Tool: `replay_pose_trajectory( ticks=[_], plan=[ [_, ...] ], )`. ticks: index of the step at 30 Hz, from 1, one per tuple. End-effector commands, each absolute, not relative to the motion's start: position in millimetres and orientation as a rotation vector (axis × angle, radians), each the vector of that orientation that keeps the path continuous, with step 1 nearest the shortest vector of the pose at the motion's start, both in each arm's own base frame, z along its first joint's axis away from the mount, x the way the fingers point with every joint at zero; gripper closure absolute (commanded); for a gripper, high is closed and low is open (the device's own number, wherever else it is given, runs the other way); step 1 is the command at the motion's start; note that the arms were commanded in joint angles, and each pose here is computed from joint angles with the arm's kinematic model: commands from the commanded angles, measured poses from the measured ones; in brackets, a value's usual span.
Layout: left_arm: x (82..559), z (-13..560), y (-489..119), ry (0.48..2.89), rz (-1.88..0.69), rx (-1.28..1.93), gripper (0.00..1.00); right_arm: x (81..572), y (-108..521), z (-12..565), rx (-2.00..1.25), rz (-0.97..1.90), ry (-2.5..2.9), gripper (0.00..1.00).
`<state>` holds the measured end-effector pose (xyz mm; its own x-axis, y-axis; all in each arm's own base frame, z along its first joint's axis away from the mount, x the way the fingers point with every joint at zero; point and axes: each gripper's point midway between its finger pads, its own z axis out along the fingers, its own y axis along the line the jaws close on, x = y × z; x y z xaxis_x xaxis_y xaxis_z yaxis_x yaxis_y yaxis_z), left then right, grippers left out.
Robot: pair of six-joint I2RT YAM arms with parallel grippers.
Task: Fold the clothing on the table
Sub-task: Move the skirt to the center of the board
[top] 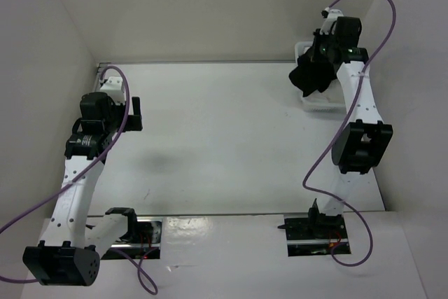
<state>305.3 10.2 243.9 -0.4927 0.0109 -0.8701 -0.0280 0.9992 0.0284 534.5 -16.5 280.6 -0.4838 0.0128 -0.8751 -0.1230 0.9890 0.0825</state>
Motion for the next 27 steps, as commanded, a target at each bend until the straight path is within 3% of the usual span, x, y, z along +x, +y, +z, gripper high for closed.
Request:
replay_pose_trajectory(
  ticks=[1, 4, 9, 13, 18, 19, 20, 21, 22, 24, 27],
  plan=[
    [306, 250, 8, 2.053, 0.031, 0.005, 0.00, 495, 56, 419, -0.256, 0.300, 1.749, 1.00],
    [306, 250, 8, 2.053, 0.030, 0.005, 0.00, 460, 88, 475, -0.313, 0.326, 1.601, 1.00],
    [306, 250, 7, 2.053, 0.027, 0.020, 0.00, 423, 133, 500, -0.422, 0.468, 1.538, 1.00],
    [306, 250, 5, 2.052, 0.017, 0.026, 0.00, 417, 151, 475, -0.441, 0.431, 1.558, 1.00],
    [306, 250, 0, 2.051, -0.007, 0.053, 0.00, 447, 149, 369, -0.462, 0.386, 1.789, 1.00],
    [306, 250, 0, 2.051, -0.007, 0.054, 0.00, 449, 149, 341, -0.477, 0.384, 1.863, 0.87],
    [305, 248, -1, 2.060, -0.017, 0.059, 0.00, 451, 148, 304, -0.502, 0.340, 1.950, 0.34],
    [306, 246, -3, 2.069, -0.027, 0.065, 0.00, 453, 151, 254, -0.506, 0.310, 2.070, 0.07],
    [306, 246, -3, 2.069, -0.027, 0.065, 0.00, 453, 146, 230, -0.501, 0.253, 2.135, 0.02],
    [306, 246, -4, 2.068, -0.032, 0.081, 0.00, 458, 119, 188, -0.417, 0.080, 2.234, 0.02],
    [304, 244, -10, 2.074, -0.062, 0.111, 0.00, 459, 98, 186, -0.352, -0.053, 2.227, 0.02]
  ],
)
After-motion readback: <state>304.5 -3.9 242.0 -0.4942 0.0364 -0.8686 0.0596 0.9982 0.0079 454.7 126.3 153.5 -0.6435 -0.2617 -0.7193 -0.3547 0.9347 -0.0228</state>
